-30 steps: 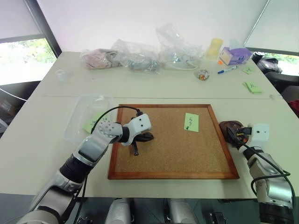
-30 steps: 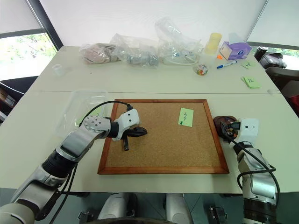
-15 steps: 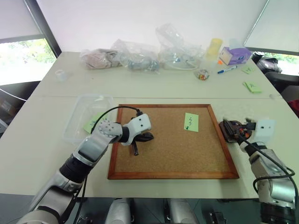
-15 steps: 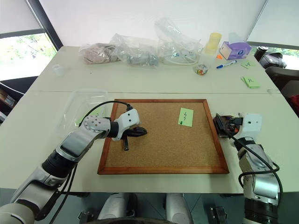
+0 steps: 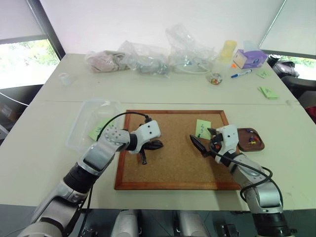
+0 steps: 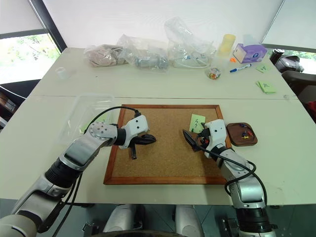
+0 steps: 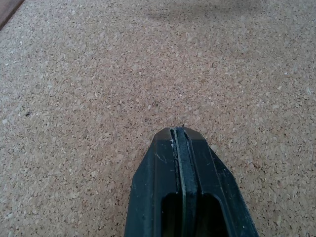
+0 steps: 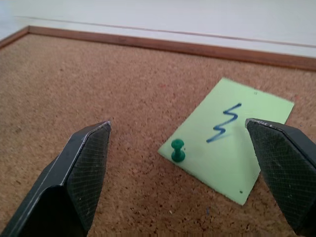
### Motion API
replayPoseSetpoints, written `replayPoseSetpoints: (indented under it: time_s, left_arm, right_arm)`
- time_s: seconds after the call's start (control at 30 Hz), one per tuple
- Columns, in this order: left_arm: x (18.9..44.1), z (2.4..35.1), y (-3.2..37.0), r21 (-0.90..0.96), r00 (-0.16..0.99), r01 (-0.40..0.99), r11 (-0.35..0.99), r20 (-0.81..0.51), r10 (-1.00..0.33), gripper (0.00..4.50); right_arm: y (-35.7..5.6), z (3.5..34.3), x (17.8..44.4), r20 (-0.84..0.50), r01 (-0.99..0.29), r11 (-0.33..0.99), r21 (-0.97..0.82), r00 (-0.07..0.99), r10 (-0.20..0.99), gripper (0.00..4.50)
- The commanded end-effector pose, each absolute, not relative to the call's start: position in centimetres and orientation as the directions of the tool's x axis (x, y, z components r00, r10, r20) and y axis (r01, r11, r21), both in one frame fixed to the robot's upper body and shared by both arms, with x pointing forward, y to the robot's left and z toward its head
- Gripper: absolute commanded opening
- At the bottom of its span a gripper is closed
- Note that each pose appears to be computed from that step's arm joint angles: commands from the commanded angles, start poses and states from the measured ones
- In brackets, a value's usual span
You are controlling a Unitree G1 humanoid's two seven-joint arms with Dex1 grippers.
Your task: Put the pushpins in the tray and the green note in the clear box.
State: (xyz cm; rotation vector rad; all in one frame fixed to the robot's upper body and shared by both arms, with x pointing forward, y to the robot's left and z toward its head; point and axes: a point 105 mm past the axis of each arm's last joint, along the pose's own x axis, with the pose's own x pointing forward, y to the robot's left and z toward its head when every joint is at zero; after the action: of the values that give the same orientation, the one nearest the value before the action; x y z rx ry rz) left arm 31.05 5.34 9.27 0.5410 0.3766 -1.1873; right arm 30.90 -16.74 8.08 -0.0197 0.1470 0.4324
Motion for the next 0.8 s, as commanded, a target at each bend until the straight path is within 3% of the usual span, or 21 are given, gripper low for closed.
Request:
replayPoseSetpoints:
  time_s: [0.03, 0.1, 0.17, 0.37, 0.67, 0.8]
  left_arm:
    - [30.8, 7.0, 6.3, 0.157, 0.334, 0.940, 0.304, -0.614, -0.716, 0.00]
    - [30.8, 6.9, 6.3, 0.157, 0.334, 0.940, 0.304, -0.613, -0.716, 0.00]
    - [30.7, 6.9, 6.3, 0.156, 0.333, 0.940, 0.304, -0.613, -0.716, 0.00]
    - [30.8, 6.9, 6.3, 0.155, 0.333, 0.940, 0.304, -0.613, -0.716, 0.00]
    - [30.7, 6.9, 6.4, 0.153, 0.329, 0.941, 0.301, -0.618, -0.714, 0.00]
    - [30.7, 6.8, 6.5, 0.151, 0.325, 0.942, 0.298, -0.623, -0.712, 0.00]
  right_arm:
    - [-16.3, 8.6, 31.1, -0.121, -0.436, 0.900, -0.002, 0.894, 0.432, 4.46]
    - [-16.3, 8.5, 31.1, -0.122, -0.439, 0.899, -0.004, 0.892, 0.435, 3.95]
    - [-16.3, 8.5, 31.0, -0.123, -0.440, 0.898, -0.006, 0.891, 0.436, 3.13]
    - [-16.2, 8.2, 30.9, -0.131, -0.442, 0.897, -0.008, 0.890, 0.437, 0.02]
    - [-16.6, 8.5, 30.6, -0.116, -0.431, 0.902, -0.025, 0.897, 0.425, 0.02]
    - [-17.5, 10.9, 30.8, -0.019, -0.387, 0.919, -0.071, 0.922, 0.387, 0.02]
